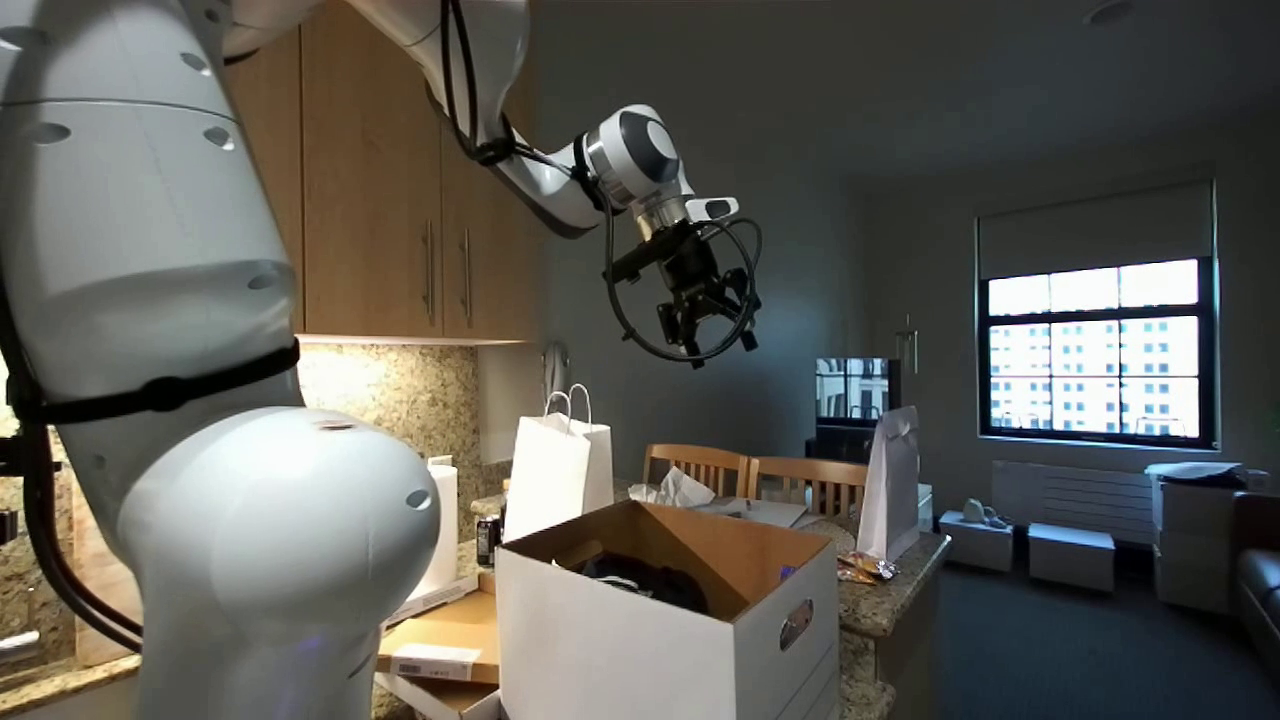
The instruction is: Remove the box and a water bottle from the big box and put them on the counter
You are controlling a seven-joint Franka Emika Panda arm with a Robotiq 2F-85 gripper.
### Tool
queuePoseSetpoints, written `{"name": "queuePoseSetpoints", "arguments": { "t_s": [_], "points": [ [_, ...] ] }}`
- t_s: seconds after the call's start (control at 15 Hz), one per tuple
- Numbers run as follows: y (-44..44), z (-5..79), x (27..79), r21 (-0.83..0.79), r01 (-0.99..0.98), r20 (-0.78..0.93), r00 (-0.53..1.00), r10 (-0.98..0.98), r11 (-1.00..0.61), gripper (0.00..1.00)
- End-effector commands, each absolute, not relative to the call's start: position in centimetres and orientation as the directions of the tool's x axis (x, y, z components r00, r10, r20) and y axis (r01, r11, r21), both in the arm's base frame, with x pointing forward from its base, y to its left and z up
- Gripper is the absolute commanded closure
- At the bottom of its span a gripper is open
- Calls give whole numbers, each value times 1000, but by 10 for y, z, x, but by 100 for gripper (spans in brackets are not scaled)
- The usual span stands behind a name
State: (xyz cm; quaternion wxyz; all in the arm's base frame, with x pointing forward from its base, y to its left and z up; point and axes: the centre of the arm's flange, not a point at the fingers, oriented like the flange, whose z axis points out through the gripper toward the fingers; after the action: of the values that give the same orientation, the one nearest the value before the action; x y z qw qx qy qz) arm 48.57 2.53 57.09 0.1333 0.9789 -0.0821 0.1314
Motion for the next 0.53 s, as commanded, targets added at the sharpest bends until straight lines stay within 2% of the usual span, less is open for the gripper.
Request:
{"name": "queuePoseSetpoints", "arguments": {
  "t_s": [0.0,0.2,0.27,0.47],
  "points": [
    [13,551,498,233,-302,303,926,-226,-924,0],
    [13,529,503,278,-208,213,965,-151,-938,0],
    [13,540,501,249,-255,246,950,-194,-934,0],
    [15,526,506,259,-235,217,959,-181,-937,0]
  ]
}}
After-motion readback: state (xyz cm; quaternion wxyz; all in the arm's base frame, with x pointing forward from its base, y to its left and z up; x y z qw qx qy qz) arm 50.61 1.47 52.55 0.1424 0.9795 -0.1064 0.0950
